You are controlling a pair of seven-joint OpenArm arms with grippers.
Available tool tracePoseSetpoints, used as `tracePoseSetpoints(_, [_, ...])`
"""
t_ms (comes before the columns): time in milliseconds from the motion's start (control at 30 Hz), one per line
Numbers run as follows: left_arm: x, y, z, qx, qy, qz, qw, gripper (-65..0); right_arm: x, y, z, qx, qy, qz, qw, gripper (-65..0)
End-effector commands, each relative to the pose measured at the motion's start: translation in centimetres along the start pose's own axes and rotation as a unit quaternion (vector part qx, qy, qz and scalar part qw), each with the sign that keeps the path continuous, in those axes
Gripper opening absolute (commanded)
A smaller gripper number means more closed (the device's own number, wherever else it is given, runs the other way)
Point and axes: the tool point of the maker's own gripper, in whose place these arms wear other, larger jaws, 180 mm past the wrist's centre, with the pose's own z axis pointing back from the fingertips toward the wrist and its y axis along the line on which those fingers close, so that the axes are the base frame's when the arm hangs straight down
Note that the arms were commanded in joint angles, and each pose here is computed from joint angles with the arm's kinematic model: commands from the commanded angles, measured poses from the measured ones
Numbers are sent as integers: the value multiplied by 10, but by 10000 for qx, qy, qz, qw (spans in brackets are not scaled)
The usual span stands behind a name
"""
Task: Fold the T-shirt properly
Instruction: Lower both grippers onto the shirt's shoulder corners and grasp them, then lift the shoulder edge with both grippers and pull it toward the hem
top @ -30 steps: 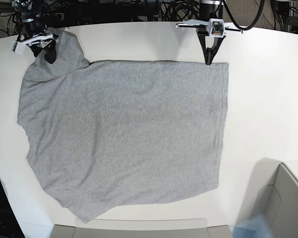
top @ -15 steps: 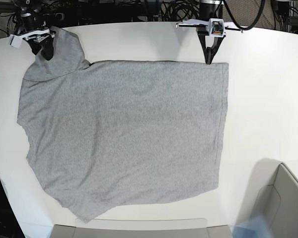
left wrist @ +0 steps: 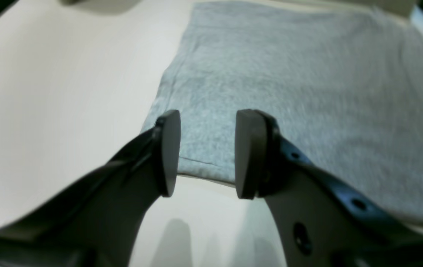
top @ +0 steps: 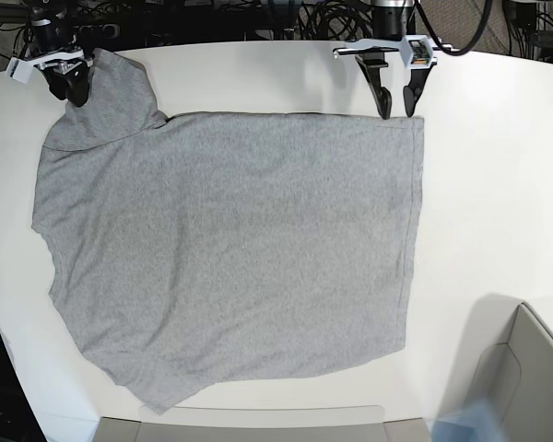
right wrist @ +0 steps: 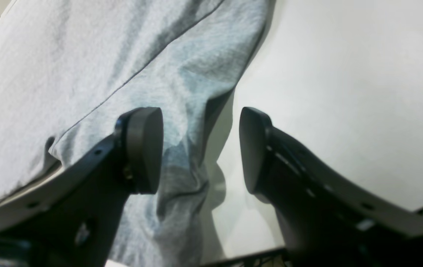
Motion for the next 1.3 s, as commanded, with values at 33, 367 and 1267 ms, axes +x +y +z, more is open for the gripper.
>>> tracePoseSetpoints(33, [0, 7, -1, 40, 250, 288, 9993, -398, -17, -5, 7, -66, 441, 142, 9989, -318])
tracePoseSetpoints(367, [-27, 50, -42, 328, 1936, 2237, 9547, -413, -23, -10, 16, -138, 552, 156, 9983, -318])
tracePoseSetpoints(1267, [-78, 52, -58, 304, 3196, 2810, 9044, -650, -22, 24, 29, 479, 544, 494, 9961, -650])
